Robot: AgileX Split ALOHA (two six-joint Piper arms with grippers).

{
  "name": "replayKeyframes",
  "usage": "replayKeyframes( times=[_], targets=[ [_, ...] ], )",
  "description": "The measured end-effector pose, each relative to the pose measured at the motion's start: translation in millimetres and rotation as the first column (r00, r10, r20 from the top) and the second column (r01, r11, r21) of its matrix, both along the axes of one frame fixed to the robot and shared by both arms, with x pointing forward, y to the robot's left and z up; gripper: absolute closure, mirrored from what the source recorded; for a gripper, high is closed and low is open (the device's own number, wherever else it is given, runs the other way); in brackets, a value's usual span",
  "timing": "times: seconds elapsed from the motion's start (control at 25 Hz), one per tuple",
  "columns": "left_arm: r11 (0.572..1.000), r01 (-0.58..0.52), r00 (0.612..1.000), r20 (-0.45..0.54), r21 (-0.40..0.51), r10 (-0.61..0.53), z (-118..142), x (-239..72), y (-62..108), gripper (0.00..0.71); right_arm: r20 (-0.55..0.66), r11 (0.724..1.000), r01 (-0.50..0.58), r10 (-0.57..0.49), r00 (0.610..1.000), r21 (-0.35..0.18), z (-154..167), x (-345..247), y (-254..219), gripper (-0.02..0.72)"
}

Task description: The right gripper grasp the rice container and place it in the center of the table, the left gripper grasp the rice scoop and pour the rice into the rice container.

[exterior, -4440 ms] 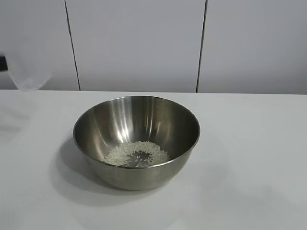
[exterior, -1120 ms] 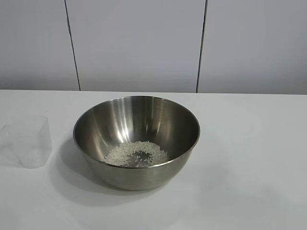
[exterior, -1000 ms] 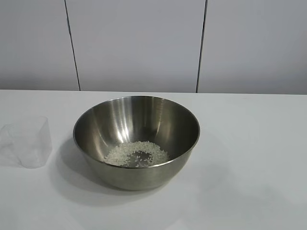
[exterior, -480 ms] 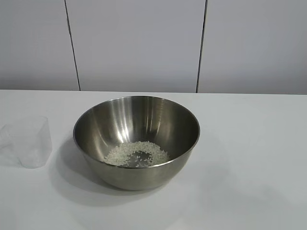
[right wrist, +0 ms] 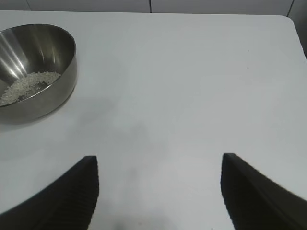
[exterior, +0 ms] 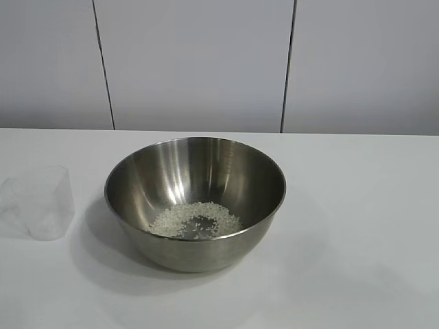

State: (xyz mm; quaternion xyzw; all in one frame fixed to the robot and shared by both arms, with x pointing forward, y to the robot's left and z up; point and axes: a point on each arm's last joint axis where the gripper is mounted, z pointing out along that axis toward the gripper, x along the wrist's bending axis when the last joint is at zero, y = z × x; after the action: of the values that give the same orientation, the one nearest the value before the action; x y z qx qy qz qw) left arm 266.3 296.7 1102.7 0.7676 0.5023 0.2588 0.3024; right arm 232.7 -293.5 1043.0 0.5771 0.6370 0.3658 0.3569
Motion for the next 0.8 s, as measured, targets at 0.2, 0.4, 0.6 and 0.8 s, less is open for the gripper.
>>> replayKeyframes(
  times=[0.2,0.4,0.6,0.8],
  targets=[
    [0.999,-0.002,0.994,0.112,-0.052,0.008,-1.1,-32.6,12.3,0.343,0.000,1.000,0.000,0.000,1.000,0.000,0.0,0.0,0.0,0.209],
    [0.988,-0.039,0.981,0.181,-0.148,0.066,-15.9,-55.7,21.3,0.347,-0.001,1.000,0.000,0.000,1.000,0.000,-0.1,0.0,0.0,0.209],
    [0.986,-0.082,0.989,0.111,-0.147,0.099,-47.9,-49.3,20.1,0.347,-0.001,1.000,0.000,0.000,1.000,0.000,-0.1,0.0,0.0,0.209],
    [0.985,-0.076,0.987,0.128,-0.154,0.096,-56.2,-40.1,16.4,0.347,-0.001,1.000,0.000,0.000,1.000,0.000,-0.1,0.0,0.0,0.209]
  ],
)
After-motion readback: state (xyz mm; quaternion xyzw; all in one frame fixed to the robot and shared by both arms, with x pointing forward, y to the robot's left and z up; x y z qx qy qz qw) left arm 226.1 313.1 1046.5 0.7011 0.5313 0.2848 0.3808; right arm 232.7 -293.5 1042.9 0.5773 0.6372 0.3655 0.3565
